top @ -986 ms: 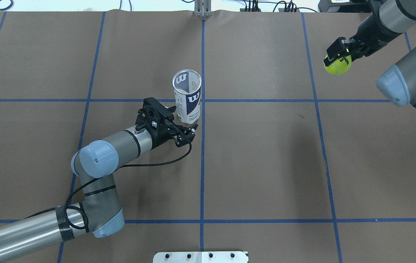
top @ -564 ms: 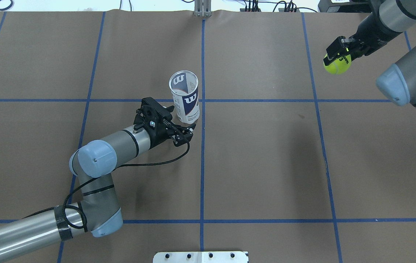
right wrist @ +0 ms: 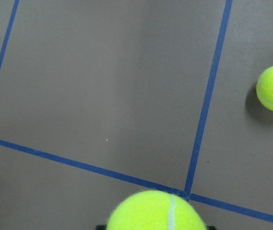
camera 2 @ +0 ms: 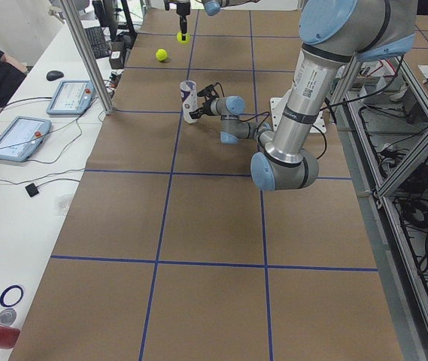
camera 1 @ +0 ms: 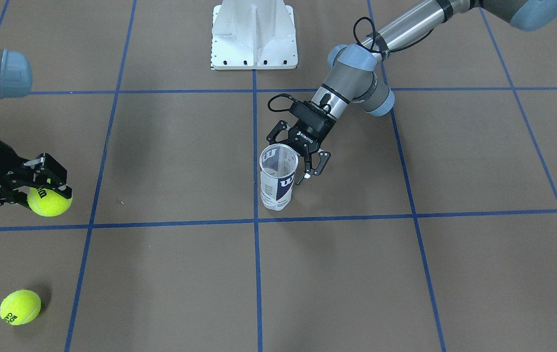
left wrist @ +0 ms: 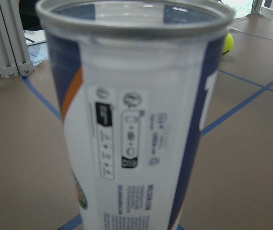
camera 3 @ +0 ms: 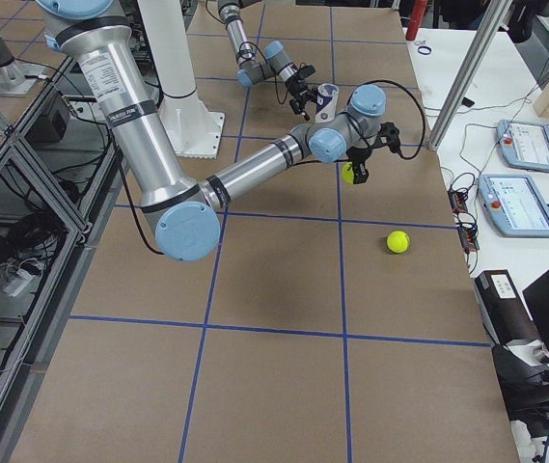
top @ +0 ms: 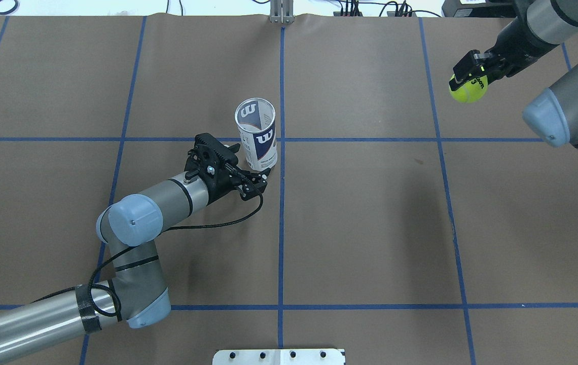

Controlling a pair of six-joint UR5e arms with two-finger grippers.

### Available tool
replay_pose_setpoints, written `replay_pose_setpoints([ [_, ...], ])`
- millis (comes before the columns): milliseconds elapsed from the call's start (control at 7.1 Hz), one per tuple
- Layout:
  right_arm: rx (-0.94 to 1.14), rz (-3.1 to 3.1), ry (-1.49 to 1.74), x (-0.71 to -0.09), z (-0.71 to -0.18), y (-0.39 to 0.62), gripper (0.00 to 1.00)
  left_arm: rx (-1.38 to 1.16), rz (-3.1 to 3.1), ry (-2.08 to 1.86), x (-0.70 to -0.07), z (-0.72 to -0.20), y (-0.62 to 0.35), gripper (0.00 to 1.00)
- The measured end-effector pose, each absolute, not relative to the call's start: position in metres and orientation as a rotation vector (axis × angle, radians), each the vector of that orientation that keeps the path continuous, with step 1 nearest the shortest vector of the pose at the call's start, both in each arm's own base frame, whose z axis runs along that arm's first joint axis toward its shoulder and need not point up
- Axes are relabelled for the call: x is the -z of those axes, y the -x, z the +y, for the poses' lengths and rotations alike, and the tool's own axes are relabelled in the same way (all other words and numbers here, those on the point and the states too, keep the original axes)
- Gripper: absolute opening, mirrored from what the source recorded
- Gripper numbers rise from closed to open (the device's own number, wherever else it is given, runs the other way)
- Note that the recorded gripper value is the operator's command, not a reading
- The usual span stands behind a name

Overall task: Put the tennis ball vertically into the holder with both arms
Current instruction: 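Hold the tube steady with the left gripper while the right gripper holds the ball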

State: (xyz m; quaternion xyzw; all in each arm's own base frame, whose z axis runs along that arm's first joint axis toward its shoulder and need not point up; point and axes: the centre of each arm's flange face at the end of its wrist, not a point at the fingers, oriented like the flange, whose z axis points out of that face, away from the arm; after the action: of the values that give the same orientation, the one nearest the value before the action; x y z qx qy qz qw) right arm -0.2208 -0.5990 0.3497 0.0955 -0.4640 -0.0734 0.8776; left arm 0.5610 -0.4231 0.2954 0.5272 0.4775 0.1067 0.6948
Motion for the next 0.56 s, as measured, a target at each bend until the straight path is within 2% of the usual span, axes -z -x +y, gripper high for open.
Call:
replay_pose_setpoints([
  [564, 0.156, -0.970, -0.204, -0.3483, -0.5989, 0.2208, 0.00, -0.200, 1.037, -1.201, -0.2915, -0.4286, -0.5591, 0.99],
])
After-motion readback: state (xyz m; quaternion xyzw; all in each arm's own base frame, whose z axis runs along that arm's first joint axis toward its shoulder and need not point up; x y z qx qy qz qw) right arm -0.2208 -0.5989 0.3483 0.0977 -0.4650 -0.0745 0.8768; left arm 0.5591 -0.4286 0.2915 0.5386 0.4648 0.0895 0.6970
